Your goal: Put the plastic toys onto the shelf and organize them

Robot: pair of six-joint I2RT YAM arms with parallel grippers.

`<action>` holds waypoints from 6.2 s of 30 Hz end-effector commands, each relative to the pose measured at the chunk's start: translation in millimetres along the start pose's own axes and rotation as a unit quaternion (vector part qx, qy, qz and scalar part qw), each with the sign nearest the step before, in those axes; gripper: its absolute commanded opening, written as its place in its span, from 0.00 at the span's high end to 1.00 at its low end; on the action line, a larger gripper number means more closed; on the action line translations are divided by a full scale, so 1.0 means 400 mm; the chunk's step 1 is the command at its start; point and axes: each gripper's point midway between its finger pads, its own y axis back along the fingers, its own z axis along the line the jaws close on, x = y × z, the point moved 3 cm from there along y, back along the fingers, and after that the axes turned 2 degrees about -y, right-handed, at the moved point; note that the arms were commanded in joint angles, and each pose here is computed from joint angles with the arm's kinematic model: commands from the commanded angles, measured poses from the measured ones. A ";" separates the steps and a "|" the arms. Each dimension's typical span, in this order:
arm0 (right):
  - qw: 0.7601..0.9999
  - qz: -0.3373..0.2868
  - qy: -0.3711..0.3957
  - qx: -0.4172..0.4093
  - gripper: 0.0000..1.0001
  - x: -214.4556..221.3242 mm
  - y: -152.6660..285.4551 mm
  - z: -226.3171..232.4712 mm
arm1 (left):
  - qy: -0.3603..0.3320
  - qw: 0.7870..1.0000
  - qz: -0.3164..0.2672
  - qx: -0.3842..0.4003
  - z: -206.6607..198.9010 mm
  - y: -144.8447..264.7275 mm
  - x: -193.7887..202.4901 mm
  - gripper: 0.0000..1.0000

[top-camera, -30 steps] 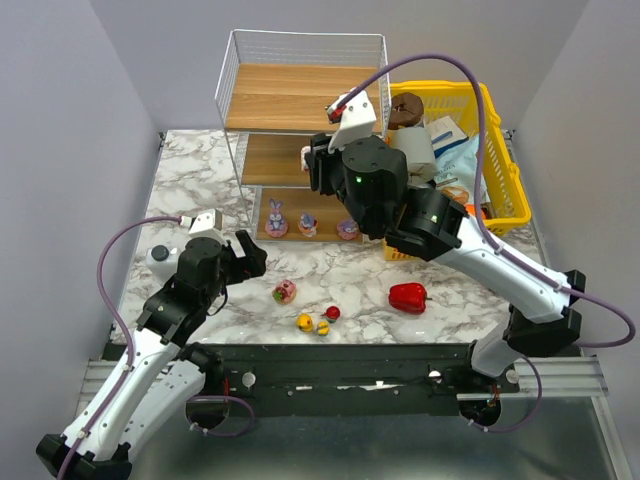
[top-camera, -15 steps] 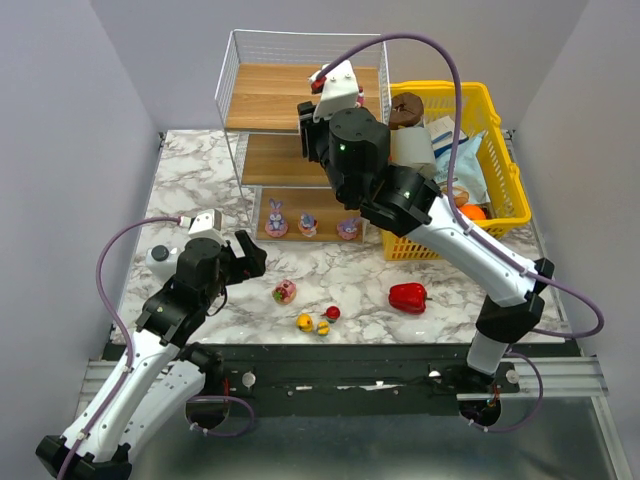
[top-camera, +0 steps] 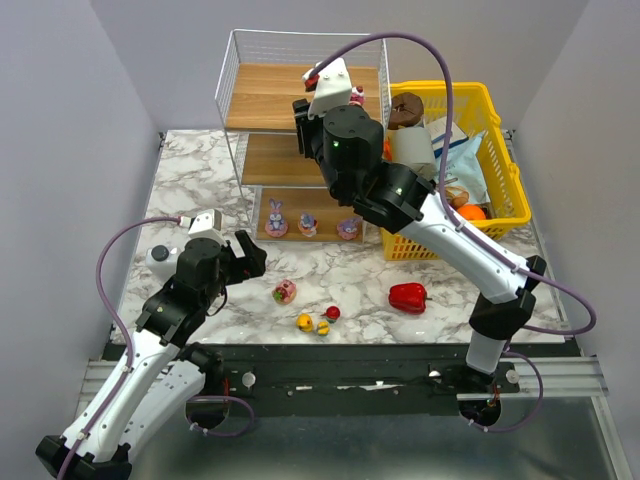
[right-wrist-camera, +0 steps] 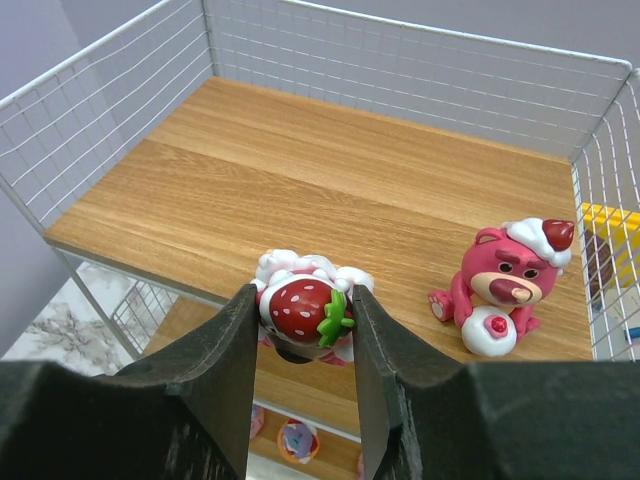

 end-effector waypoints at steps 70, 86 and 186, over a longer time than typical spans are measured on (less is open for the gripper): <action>0.999 -0.027 0.014 0.041 0.26 -0.010 -0.083 -0.037 | -0.005 1.000 0.000 -0.008 0.008 -0.004 0.002 0.01; 0.996 -0.058 -0.057 -0.022 0.23 -0.123 0.014 -0.069 | -0.005 1.000 -0.001 -0.008 0.008 -0.004 0.002 0.01; 0.967 0.090 -0.139 -0.192 0.65 0.080 0.104 -0.055 | 0.006 0.999 0.033 -0.005 -0.003 -0.010 0.022 0.01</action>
